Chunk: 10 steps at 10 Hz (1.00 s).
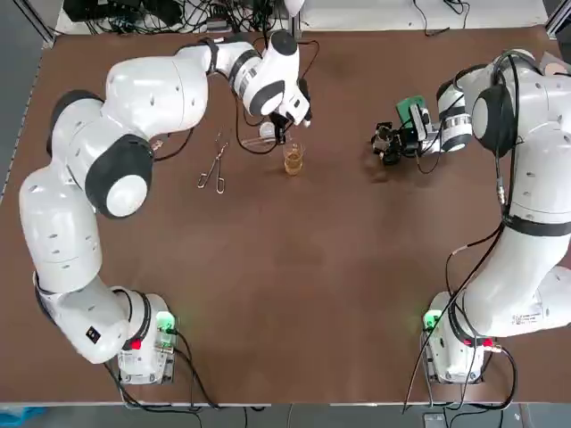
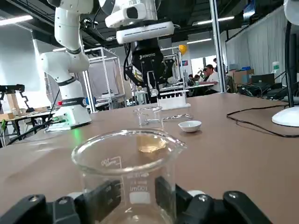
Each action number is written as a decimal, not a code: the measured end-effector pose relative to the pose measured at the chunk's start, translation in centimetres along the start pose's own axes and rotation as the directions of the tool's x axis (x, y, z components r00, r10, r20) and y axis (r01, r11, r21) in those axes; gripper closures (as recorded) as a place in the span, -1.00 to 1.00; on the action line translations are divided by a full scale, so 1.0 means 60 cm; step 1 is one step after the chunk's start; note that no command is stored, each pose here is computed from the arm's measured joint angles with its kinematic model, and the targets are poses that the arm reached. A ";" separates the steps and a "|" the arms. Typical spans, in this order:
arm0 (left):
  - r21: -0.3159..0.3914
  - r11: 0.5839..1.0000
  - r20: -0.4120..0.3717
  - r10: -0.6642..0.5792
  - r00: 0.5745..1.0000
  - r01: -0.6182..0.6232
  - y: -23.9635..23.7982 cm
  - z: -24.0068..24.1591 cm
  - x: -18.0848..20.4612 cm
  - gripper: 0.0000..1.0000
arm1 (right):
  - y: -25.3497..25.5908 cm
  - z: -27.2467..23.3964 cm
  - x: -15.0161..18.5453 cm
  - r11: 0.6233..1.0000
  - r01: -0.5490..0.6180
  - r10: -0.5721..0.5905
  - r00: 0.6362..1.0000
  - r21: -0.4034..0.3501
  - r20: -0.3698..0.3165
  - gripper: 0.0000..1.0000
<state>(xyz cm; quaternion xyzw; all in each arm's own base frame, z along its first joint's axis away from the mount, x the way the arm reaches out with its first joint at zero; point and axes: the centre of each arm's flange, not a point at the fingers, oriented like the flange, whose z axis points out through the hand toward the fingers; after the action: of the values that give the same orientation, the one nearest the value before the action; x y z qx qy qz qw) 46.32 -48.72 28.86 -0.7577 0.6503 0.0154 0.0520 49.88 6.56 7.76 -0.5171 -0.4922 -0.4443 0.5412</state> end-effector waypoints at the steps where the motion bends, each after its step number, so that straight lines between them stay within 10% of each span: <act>1: 0.005 1.000 0.015 0.001 1.000 -0.001 0.008 0.004 0.004 0.58 | 0.000 0.001 0.000 1.000 0.000 0.000 1.000 -0.001 -0.001 0.14; 10: 0.065 0.996 0.116 0.053 0.992 -0.061 0.043 0.008 0.044 0.58 | 0.000 0.005 0.000 1.000 -0.006 0.006 1.000 -0.005 -0.004 0.14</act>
<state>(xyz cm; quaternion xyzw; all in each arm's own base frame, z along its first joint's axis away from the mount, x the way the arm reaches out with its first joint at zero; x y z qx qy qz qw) 44.23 -51.65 27.98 -0.7345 0.6678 0.0378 0.1144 49.86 6.86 7.73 -0.5191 -0.4884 -0.4449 0.5423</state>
